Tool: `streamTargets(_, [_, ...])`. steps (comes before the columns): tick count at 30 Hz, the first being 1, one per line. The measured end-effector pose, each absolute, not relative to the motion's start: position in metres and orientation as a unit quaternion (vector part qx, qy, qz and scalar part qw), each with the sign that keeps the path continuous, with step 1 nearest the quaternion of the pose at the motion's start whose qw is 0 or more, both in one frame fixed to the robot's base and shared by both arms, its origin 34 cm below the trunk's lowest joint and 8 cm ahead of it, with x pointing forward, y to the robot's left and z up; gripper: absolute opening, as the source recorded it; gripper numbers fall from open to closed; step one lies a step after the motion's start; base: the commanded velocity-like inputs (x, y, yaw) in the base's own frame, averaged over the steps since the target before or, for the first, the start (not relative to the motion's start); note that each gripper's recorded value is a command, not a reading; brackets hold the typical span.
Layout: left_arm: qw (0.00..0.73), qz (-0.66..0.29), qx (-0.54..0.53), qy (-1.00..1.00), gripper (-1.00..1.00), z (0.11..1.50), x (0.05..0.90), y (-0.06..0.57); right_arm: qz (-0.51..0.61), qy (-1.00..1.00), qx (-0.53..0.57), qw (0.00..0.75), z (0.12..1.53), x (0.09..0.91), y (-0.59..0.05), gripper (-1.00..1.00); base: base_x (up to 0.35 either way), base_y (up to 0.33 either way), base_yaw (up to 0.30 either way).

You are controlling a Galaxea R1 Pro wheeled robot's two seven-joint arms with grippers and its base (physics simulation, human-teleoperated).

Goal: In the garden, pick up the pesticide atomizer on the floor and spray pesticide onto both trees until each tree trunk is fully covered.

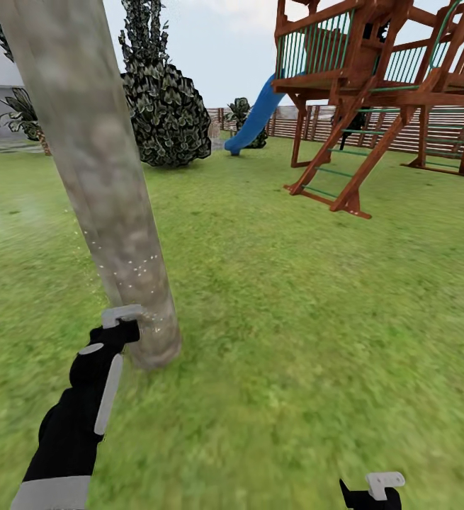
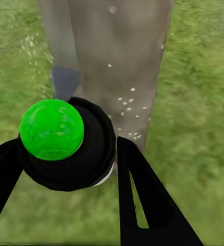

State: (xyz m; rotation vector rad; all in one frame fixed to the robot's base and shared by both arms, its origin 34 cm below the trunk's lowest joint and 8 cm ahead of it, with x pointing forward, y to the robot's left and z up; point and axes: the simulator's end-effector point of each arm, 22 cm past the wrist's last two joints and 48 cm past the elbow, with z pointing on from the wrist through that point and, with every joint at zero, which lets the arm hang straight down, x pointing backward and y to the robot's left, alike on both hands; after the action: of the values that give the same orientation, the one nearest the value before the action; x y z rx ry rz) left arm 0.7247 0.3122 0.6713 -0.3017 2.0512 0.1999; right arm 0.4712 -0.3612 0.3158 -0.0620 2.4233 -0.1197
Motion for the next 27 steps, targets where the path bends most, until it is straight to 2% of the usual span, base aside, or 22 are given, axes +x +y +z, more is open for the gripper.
streamTargets(3, [0.504,0.077,-0.128,0.850,-1.00,0.675,0.724,0.310,-0.046,0.935,-0.024,0.350,0.316,0.471,-0.361,1.00,0.000,0.000,0.000])
streamTargets(8, [0.511,0.056,-0.095,0.853,-1.00,0.688,0.734,0.269,-0.046,0.935,-0.024,0.350,0.316,0.471,-0.361,1.00,0.000,0.000,0.000])
streamTargets(19, [0.518,0.061,-0.090,0.848,-1.00,0.713,0.746,0.270,-0.046,0.935,-0.023,0.350,0.316,0.471,-0.361,1.00,0.000,0.000,0.000])
streamTargets(23, [0.514,0.055,-0.069,0.853,-1.00,0.725,0.754,0.251,-0.046,0.935,-0.024,0.350,0.316,0.471,-0.361,1.00,0.000,0.000,0.000])
streamTargets(27, [0.516,0.058,-0.064,0.852,-1.00,0.730,0.756,0.249,-0.046,0.935,-0.024,0.350,0.316,0.471,-0.361,1.00,-0.219,0.064,0.000])
